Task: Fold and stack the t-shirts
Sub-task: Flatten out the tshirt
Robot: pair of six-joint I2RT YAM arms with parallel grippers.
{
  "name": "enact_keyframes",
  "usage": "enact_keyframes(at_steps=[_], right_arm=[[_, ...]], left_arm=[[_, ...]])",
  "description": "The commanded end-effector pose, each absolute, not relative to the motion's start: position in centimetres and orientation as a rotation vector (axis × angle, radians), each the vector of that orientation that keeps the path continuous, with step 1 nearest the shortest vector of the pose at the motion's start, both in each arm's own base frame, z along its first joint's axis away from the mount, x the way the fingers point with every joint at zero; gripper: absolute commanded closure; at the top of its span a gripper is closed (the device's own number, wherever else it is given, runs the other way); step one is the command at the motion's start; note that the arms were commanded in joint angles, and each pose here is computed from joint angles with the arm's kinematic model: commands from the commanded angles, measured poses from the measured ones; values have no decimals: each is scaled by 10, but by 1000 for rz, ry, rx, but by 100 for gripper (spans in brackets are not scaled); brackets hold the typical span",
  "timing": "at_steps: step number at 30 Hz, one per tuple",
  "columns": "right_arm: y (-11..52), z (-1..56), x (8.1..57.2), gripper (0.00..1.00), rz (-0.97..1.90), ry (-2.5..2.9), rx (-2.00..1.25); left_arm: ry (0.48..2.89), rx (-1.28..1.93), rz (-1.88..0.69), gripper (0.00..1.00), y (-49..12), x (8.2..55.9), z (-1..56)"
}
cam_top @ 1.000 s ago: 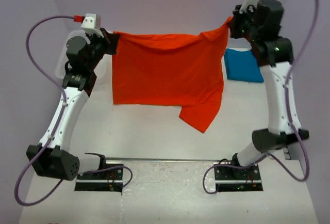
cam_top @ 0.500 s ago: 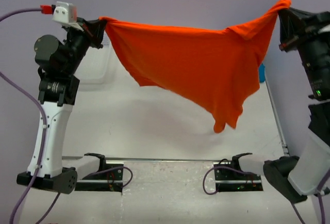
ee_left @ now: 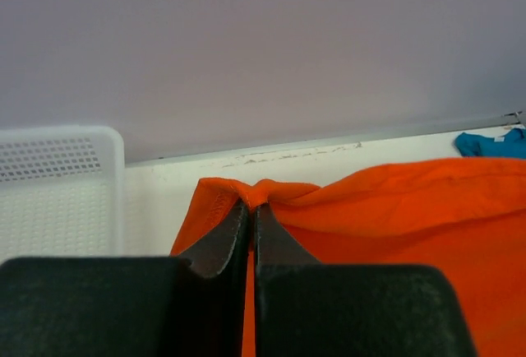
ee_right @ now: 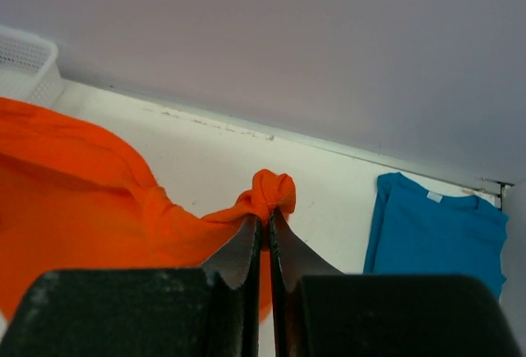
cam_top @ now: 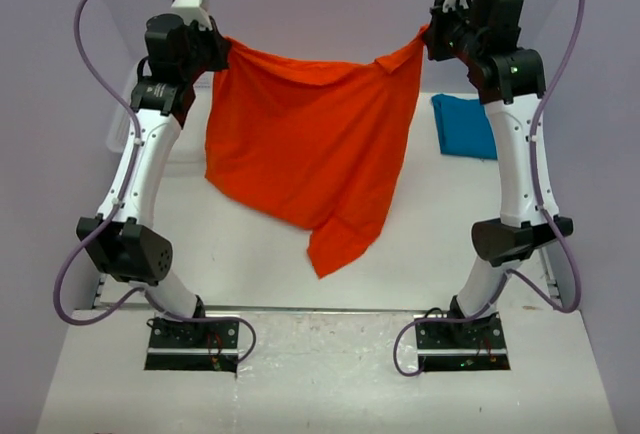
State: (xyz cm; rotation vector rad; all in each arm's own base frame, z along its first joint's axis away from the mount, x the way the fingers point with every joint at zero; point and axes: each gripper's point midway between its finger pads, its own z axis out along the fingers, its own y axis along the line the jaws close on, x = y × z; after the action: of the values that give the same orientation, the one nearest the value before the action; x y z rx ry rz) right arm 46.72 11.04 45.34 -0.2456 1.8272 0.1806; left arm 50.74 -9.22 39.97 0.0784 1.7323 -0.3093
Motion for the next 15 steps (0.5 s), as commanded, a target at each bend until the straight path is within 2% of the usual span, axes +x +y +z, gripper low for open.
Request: enact_keyframes(at_steps=[1,7,15], right_arm=[[98,543,420,100,179,1581,-235],[88,547,380,100,156,1575,-219],[73,598,271,100,172,1407,-212]], left_arm=[[1564,98,-288,100,-83,471,467],[1517,120,-365,100,-90,418,486],[1396,186,-432,100,-93,323,533]])
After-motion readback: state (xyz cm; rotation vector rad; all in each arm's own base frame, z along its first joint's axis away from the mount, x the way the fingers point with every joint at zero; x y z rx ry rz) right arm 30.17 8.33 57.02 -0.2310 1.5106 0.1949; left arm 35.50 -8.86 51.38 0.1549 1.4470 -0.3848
